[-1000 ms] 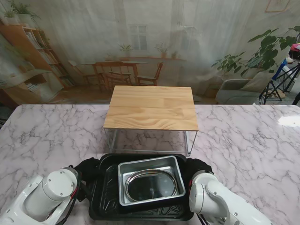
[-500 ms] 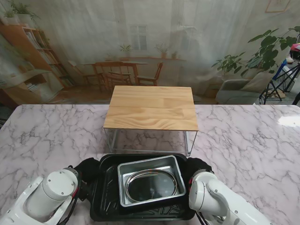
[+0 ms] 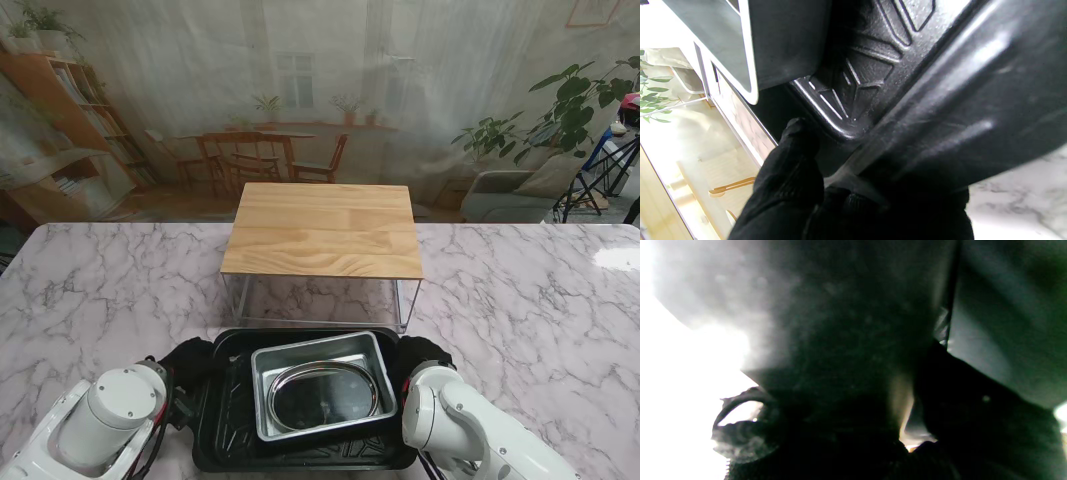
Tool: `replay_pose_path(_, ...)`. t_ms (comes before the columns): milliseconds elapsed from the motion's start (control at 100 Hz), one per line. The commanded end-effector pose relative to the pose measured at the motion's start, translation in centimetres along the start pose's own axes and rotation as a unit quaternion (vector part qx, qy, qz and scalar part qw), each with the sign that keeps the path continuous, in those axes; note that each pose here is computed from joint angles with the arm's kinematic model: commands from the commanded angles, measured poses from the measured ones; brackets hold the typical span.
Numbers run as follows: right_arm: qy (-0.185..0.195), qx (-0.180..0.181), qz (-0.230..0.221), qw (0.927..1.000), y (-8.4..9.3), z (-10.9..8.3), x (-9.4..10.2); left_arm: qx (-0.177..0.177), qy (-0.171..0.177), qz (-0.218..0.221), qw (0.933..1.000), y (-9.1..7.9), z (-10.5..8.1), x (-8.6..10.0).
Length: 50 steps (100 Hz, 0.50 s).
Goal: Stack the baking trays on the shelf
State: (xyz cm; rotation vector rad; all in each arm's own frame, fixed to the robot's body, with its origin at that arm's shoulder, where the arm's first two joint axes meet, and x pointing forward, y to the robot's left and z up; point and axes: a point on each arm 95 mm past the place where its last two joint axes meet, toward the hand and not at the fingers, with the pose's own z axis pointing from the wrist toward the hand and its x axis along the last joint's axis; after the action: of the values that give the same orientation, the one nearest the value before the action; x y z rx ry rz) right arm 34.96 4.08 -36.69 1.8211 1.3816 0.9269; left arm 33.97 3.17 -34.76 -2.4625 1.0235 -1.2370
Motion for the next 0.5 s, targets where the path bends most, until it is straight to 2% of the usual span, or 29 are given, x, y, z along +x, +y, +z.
replay_pose_path(0,0.006,0.029,-0.002,0.9996,-1.91,-0.34,0.46,-0.043,0.016,0.005,0.9989,2.01,-0.12,0.59)
replay_pose_path(290,0.006,0.037,-0.002,0.9993,-2.12,-0.31,0.65,-0.049,-0.011,0.035,0.9981,2.25,0.51,0.22)
replay_pose_path(490,0.020,0.043,0.019,0.9987,-1.79,-0.81,0.91,-0.038,0.001,0.013,0.9992,2.32,0.12,0.80)
